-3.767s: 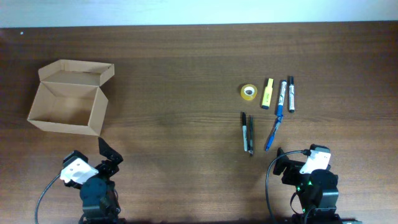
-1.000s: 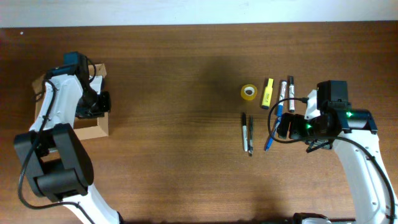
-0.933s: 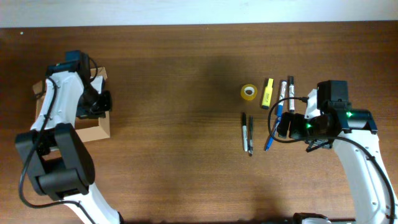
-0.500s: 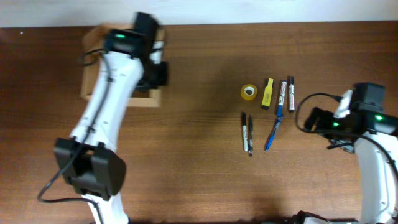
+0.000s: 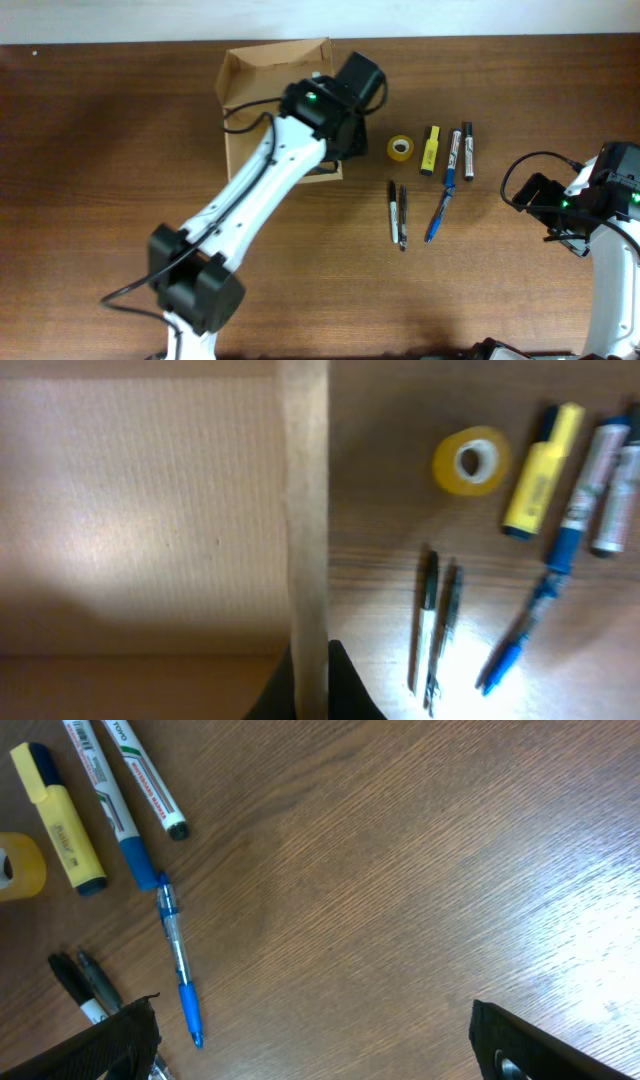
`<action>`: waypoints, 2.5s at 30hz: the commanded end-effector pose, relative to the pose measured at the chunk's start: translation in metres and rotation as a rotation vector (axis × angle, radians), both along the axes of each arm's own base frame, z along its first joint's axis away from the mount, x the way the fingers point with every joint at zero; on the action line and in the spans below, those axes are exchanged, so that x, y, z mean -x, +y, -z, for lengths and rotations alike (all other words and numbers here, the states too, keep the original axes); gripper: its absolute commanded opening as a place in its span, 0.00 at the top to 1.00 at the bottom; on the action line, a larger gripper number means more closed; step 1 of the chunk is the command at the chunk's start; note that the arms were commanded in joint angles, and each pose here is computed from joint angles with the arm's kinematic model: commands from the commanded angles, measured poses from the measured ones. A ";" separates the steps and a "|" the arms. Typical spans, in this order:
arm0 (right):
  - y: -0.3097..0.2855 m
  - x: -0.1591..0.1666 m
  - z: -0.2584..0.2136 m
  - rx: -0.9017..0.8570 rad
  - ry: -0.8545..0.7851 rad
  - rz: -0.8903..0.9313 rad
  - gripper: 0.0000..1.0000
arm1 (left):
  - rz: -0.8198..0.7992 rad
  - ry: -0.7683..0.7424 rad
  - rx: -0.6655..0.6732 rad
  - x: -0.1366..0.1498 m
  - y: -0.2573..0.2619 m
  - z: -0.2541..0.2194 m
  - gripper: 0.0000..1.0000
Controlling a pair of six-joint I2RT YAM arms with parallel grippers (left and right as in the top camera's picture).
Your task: Pack container
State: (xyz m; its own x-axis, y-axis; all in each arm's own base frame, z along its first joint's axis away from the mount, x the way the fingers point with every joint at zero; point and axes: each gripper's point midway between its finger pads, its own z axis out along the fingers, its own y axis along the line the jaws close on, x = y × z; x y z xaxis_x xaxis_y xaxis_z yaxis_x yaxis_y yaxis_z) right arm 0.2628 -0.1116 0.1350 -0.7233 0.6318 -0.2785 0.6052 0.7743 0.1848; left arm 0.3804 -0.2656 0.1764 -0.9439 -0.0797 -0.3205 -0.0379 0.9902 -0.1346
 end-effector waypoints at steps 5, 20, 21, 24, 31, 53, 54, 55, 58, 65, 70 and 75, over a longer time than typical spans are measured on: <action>0.002 -0.005 -0.008 -0.019 -0.031 0.003 0.01 | -0.075 0.120 -0.131 -0.014 0.008 0.083 0.99; 0.002 -0.004 -0.008 -0.019 -0.026 0.004 0.01 | -0.075 0.153 -0.160 -0.026 0.023 0.102 0.28; 0.002 -0.004 -0.008 -0.019 -0.023 0.004 0.01 | -0.067 0.150 -0.160 -0.027 0.023 0.100 0.19; 0.002 -0.003 -0.008 -0.019 -0.022 0.004 0.01 | -0.056 0.146 -0.161 -0.028 0.023 0.090 0.18; 0.002 -0.004 -0.008 -0.020 -0.023 0.004 0.01 | -0.024 0.081 -0.174 -0.035 0.026 0.037 0.20; 0.117 -0.094 -0.141 0.173 -0.304 -0.493 0.10 | -0.379 -0.245 -0.260 -0.068 0.248 -0.145 0.06; 0.123 -0.100 -0.140 0.182 -0.299 -0.510 0.11 | -0.410 -0.243 -0.264 -0.068 0.263 -0.147 0.01; 0.129 -0.107 -0.136 0.190 -0.287 -0.527 0.11 | -0.438 -0.240 -0.268 -0.068 0.276 -0.147 0.00; 0.148 -0.130 -0.112 0.194 -0.217 -0.579 0.10 | -0.525 -0.222 -0.281 -0.066 0.315 -0.145 0.00; 0.188 -0.172 -0.035 0.175 -0.007 -0.751 0.10 | -0.632 -0.205 -0.295 -0.058 0.363 -0.144 0.00; 0.218 -0.196 0.004 0.218 0.057 -0.867 0.10 | -0.668 -0.200 -0.300 -0.054 0.379 -0.144 0.00; 0.223 -0.199 0.035 0.193 0.109 -0.902 0.10 | -0.668 -0.200 -0.300 -0.054 0.379 -0.144 0.00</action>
State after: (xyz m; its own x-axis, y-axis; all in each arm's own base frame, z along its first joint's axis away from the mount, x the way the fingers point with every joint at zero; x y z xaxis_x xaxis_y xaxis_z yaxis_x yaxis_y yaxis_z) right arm 0.4556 0.1122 0.1097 -0.9524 -0.1940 -0.2350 -0.1995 0.9799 -0.0004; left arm 0.4411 0.1115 0.3047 -0.6598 -0.5103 -0.5516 -0.6485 0.7575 0.0748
